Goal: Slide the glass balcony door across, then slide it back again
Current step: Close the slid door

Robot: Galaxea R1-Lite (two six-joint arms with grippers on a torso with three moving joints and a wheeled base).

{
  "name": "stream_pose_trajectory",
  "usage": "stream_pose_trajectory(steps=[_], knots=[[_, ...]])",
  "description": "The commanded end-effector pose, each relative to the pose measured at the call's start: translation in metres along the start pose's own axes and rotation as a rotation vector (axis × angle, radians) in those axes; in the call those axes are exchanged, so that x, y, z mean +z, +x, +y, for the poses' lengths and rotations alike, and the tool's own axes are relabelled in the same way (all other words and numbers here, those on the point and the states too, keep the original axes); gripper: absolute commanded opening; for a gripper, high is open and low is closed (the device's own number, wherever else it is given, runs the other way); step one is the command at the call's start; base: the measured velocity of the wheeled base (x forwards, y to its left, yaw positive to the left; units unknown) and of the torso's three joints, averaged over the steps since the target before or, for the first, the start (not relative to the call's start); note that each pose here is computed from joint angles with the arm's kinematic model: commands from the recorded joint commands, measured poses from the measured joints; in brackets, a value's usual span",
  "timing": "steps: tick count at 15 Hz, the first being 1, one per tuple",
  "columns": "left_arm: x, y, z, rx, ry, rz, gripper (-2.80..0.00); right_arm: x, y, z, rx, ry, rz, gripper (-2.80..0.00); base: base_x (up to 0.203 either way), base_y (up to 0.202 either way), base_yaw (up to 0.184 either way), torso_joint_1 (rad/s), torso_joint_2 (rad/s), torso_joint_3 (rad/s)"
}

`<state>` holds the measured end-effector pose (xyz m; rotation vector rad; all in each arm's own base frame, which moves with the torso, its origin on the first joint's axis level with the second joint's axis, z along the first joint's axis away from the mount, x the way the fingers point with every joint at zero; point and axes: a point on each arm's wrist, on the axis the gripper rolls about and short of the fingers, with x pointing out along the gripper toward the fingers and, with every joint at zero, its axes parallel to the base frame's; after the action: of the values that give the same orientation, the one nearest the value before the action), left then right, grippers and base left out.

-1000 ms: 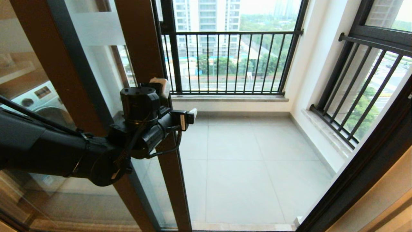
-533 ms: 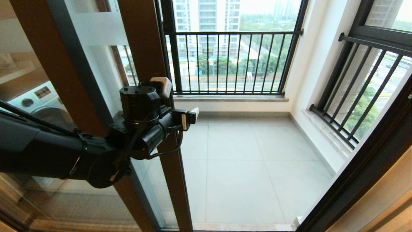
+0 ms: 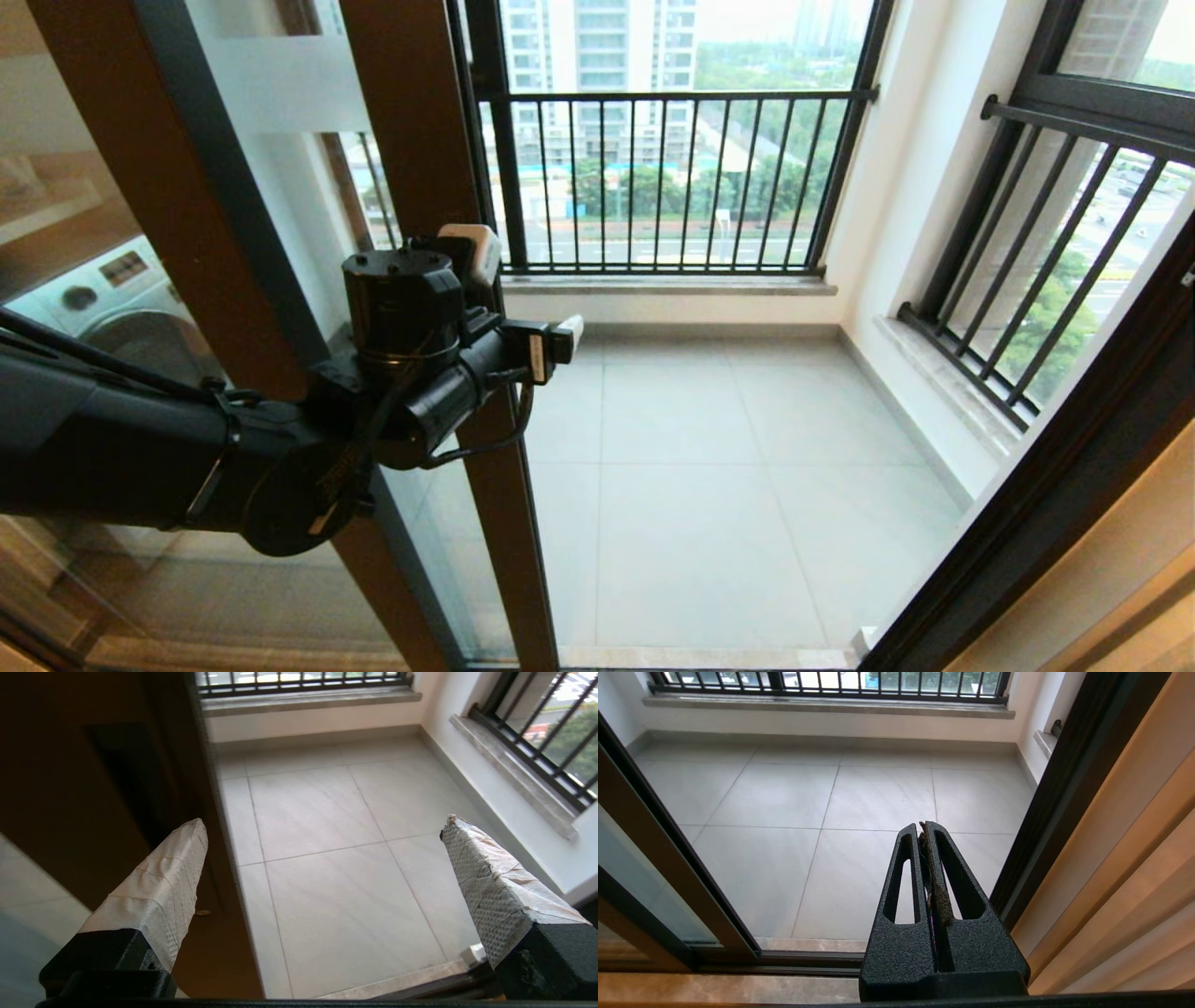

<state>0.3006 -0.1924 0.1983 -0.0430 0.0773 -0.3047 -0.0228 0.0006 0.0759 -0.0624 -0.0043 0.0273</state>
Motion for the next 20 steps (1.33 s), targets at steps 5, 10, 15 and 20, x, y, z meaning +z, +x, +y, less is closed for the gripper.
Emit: stream_pose_trajectory(steps=[5,10,15,20], knots=[[0.018,-0.017,0.003,0.000,-0.011,-0.041,0.00,0.000,0.000,0.000,0.002,-0.001,-0.001,-2.80,0.000,0.000,0.000,0.000,0.00,0.000],[0.048,-0.063,0.014,-0.003,0.006,-0.042,0.00,0.000,0.000,0.000,0.001,-0.001,-0.001,-2.80,0.000,0.000,0.000,0.000,0.00,0.000],[0.060,-0.093,0.023,0.013,0.026,0.035,0.00,0.000,0.000,0.000,0.001,-0.001,-0.001,-2.80,0.000,0.000,0.000,0.000,0.00,0.000],[0.049,-0.085,0.034,0.052,0.032,0.071,0.00,0.000,0.000,0.000,0.000,-0.001,0.000,-2.80,0.000,0.000,0.000,0.000,0.00,0.000]])
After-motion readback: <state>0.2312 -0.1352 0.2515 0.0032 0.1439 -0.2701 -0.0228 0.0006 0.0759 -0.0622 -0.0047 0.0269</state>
